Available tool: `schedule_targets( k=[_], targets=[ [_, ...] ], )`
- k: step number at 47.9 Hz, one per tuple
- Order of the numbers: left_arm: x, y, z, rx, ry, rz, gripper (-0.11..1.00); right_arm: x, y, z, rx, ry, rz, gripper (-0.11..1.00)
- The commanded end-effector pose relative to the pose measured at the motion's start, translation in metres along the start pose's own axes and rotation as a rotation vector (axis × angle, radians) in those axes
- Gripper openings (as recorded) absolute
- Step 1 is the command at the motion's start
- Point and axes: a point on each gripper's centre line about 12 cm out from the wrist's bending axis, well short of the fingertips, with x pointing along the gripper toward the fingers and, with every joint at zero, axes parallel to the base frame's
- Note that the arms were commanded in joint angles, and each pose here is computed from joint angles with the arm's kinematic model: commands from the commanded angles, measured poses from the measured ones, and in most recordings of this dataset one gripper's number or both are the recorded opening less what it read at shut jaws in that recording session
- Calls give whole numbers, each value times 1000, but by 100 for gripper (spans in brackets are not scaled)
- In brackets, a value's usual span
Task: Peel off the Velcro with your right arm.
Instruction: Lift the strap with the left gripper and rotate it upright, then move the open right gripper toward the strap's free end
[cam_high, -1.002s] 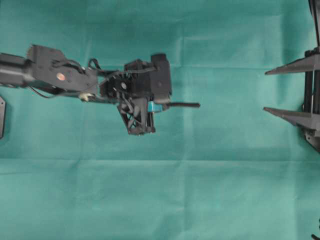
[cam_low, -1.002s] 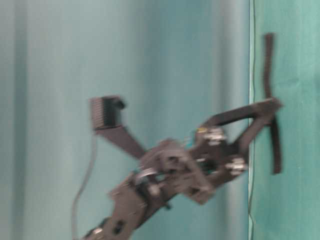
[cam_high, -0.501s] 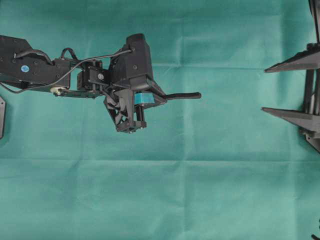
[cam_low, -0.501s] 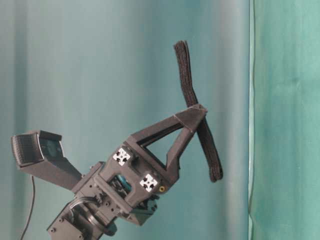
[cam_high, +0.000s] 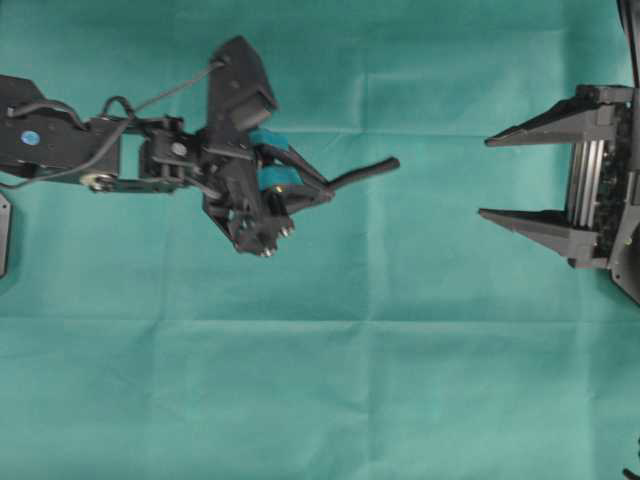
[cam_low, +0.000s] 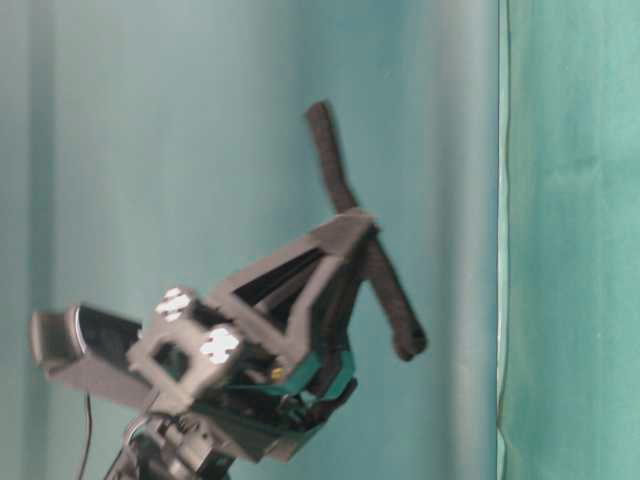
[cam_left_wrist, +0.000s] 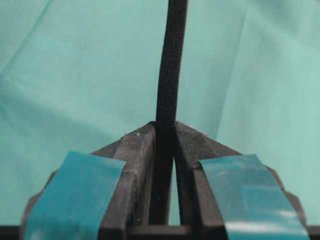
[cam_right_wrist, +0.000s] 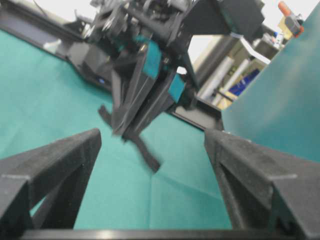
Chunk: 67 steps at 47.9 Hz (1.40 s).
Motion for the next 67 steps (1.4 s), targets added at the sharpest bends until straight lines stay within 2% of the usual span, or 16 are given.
schedule_targets(
  k=[1,9,17,36,51,67],
  targets=[
    [-15,-2,17,-39,-104,-37,9,5,-5,6,-14,-12,-15,65],
    [-27,4,15,-112,-191,-77,9,10,-11,-4,-51,30,-37,65],
    [-32,7,9,-159,-206,-90,9,17,-18,-10,-69,58,-57,65],
    [-32,8,8,-159,-207,-91,9,39,-19,-15,-68,69,-46,65],
    [-31,9,5,-159,-201,-87,9,60,-26,-26,-61,71,-62,65],
    [-32,10,3,-159,-197,-84,9,83,-28,-37,-56,94,-53,65]
  ],
)
